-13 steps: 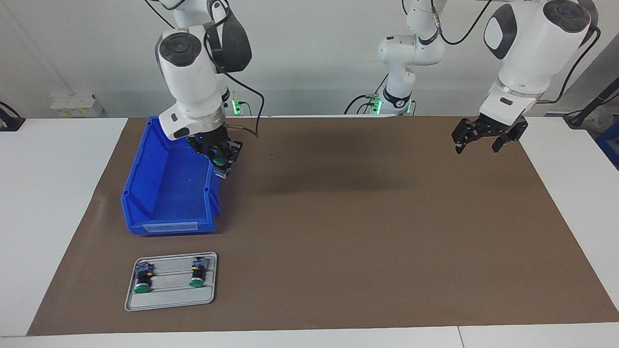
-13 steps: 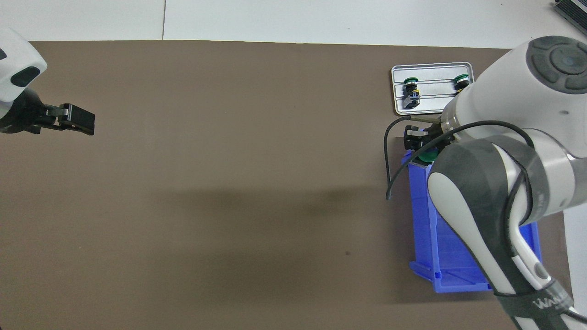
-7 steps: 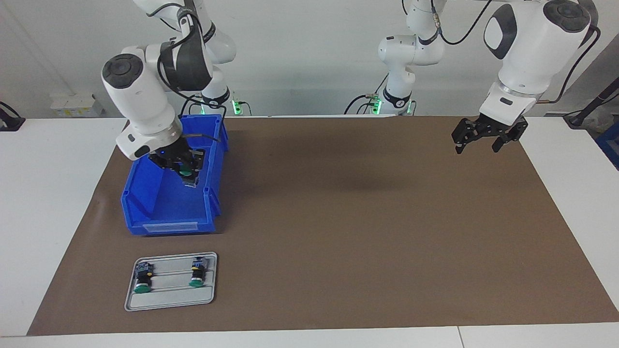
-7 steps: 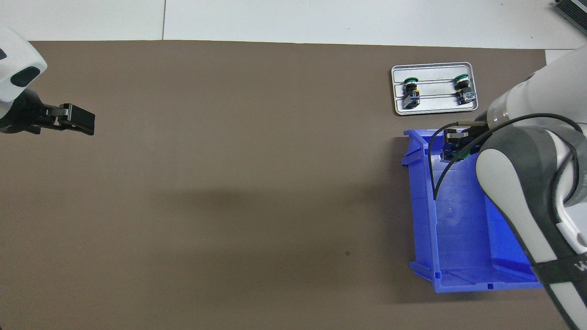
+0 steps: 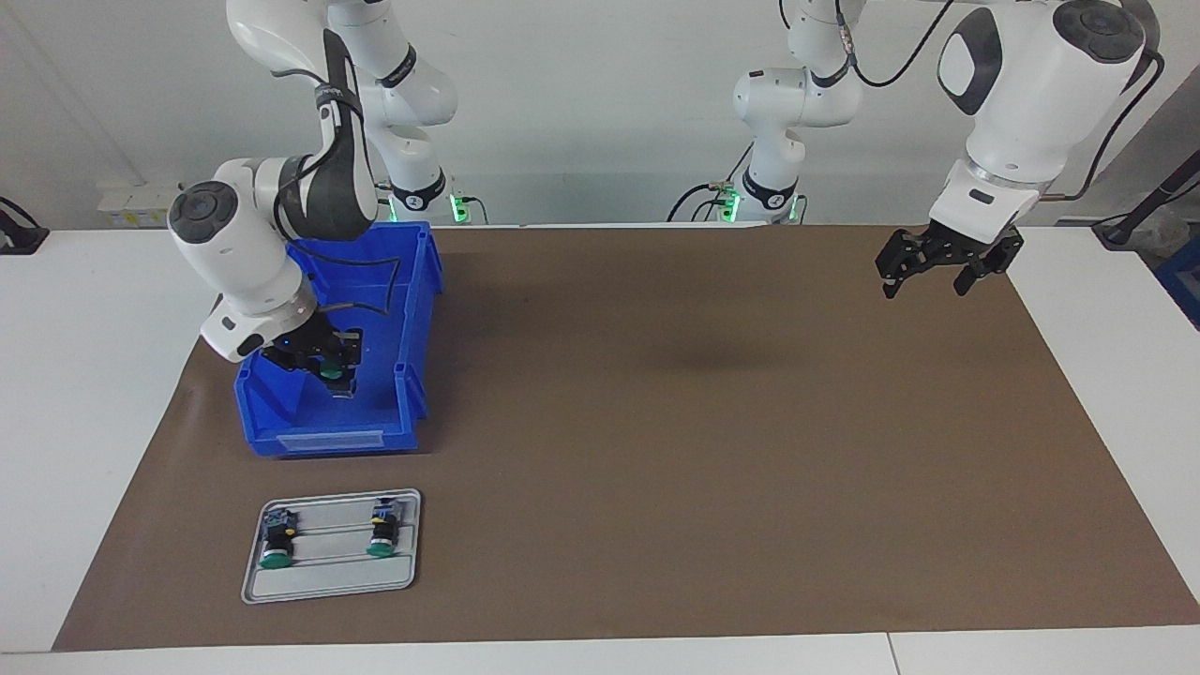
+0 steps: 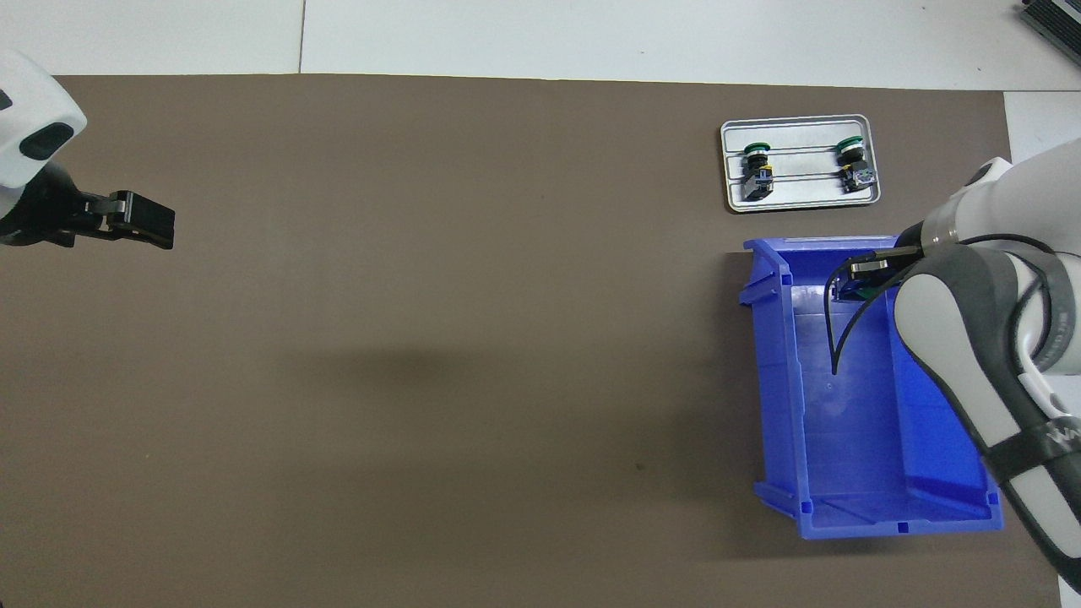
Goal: Place and press button with both arms
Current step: 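Lower the button into the blue bin with the right gripper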
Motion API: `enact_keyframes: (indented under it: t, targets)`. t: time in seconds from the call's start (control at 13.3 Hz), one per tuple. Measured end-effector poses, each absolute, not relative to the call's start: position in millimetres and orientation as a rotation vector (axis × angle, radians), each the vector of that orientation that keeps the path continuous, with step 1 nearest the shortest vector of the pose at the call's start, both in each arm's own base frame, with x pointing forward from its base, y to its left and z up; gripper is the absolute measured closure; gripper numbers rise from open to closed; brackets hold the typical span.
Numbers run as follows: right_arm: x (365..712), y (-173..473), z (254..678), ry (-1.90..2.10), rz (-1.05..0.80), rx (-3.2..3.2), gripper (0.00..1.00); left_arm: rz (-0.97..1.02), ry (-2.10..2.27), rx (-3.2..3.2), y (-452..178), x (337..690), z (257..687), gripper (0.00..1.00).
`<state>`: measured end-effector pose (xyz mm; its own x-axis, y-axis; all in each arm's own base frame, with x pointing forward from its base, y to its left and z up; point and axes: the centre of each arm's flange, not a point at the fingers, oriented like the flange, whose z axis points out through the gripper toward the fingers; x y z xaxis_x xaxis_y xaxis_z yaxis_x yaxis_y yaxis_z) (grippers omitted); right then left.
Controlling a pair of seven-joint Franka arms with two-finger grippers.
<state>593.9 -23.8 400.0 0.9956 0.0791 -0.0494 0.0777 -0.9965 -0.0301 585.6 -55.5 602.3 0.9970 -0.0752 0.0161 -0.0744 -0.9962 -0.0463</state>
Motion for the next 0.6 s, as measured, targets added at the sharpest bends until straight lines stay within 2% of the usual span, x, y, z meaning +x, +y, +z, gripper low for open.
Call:
enact_keyframes:
  t: [0.6]
  targets:
    - [607.8,-30.6,350.8,-0.148,0.062,-3.096,0.59,-0.028,0.116,-3.094,-55.5,585.6,602.3,0.0]
